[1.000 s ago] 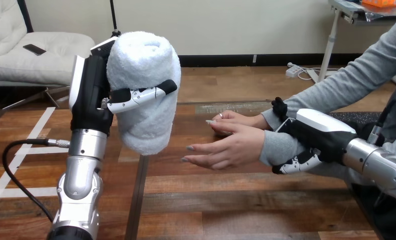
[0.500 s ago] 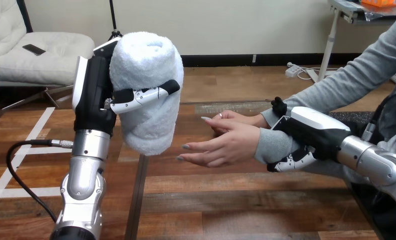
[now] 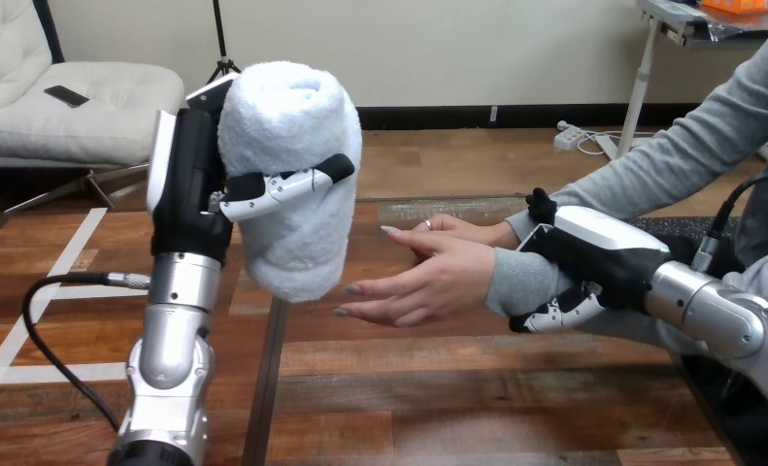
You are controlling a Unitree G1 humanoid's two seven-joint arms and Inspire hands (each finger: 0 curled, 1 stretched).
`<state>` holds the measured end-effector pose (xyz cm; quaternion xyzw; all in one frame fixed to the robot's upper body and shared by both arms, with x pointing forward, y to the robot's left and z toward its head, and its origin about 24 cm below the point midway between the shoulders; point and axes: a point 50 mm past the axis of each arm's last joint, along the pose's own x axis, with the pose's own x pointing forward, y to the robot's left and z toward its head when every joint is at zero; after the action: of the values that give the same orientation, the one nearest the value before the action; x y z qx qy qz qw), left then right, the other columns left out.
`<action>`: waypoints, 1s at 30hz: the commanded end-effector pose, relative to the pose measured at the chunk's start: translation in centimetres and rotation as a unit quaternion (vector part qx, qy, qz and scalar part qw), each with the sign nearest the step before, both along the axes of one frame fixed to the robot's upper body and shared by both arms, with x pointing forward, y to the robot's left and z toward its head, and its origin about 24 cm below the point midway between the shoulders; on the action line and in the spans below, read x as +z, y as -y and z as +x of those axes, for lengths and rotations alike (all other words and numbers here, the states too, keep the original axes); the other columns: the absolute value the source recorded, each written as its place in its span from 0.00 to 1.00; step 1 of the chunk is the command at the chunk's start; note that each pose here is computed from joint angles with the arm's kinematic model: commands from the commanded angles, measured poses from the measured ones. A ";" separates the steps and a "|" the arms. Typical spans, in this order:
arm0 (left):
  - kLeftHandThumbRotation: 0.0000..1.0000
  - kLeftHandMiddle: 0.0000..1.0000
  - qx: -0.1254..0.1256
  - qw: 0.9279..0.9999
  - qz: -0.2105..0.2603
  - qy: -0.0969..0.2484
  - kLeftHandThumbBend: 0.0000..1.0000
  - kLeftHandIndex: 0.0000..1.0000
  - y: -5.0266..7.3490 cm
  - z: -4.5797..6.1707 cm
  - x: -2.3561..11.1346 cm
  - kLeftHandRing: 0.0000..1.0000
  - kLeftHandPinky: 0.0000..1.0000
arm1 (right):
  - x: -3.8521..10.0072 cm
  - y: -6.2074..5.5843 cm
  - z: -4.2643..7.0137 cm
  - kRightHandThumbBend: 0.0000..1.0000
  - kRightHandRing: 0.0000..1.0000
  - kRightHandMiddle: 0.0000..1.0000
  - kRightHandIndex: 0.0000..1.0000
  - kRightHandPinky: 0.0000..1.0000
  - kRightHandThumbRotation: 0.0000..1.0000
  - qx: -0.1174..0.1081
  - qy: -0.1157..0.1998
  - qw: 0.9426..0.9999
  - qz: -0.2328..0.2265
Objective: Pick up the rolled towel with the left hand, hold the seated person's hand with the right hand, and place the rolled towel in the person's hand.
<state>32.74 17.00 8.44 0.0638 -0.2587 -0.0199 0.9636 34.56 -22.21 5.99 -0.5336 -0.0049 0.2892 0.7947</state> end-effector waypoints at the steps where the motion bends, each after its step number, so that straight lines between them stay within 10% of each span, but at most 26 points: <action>1: 0.00 0.40 -0.007 0.998 -0.004 0.056 0.62 0.41 1.0 0.9 2.9 0.36 0.32 | 5.0 -2.8 2.4 0.43 0.21 0.26 0.28 0.17 0.12 0.038 0.088 0.995 0.037; 30: 0.00 0.40 -0.016 0.998 -0.013 0.051 0.64 0.41 2.8 0.7 2.4 0.36 0.33 | 5.4 -3.2 2.5 0.42 0.20 0.25 0.27 0.16 0.18 0.047 0.095 0.993 0.044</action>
<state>32.71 15.37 8.08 0.0593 -0.2550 -0.0187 0.9649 34.69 -21.29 6.00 -0.5282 -0.0150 0.3004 0.7941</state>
